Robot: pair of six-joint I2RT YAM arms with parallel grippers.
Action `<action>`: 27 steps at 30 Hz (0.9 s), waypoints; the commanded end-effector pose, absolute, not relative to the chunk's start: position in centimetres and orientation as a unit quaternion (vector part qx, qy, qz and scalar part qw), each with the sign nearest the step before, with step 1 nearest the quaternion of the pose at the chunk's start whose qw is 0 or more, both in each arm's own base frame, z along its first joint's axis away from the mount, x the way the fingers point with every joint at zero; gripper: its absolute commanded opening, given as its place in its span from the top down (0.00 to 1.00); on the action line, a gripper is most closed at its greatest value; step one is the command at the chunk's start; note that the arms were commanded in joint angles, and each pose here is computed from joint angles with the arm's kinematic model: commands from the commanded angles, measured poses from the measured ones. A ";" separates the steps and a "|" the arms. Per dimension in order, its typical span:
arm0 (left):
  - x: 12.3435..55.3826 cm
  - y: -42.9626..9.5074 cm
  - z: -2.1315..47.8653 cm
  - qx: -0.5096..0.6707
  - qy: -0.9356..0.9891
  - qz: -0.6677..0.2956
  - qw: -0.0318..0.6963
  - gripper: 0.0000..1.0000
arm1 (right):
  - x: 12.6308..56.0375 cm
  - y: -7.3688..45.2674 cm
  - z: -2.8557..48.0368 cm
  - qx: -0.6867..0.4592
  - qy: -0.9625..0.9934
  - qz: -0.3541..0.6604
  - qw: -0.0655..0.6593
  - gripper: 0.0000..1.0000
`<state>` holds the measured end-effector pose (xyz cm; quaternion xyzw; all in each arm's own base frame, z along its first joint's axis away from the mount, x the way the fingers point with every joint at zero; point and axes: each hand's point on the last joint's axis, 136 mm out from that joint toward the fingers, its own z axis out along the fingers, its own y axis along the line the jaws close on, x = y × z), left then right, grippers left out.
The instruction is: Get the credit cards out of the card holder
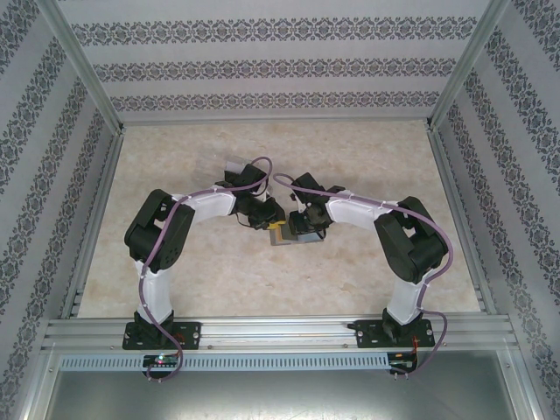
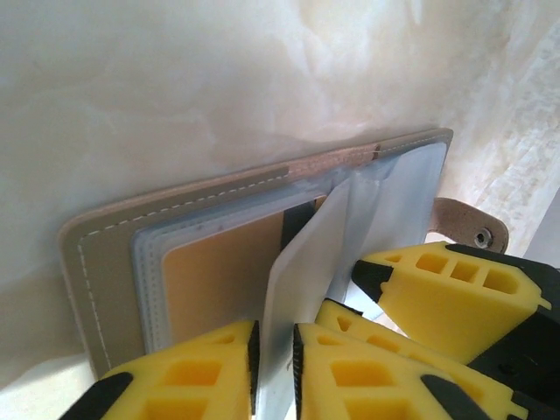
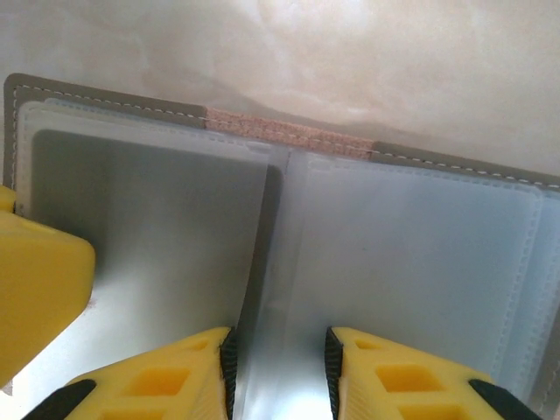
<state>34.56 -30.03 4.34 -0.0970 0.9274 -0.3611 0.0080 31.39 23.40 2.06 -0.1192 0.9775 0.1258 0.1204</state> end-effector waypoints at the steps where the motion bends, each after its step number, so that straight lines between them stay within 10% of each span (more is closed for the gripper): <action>1: 34.8 -30.8 4.5 -0.077 0.927 -0.367 0.017 0.85 | 30.7 22.8 1.2 -0.109 0.980 0.127 0.108 0.65; 13: 33.9 -26.1 5.8 -0.015 0.967 -0.253 0.038 0.95 | 31.0 23.4 7.6 -0.093 0.943 0.226 0.225 0.51; 27: 34.2 -34.4 8.3 -0.021 0.901 -0.433 -0.004 0.53 | 32.0 19.5 9.9 -0.018 0.924 0.222 0.310 0.46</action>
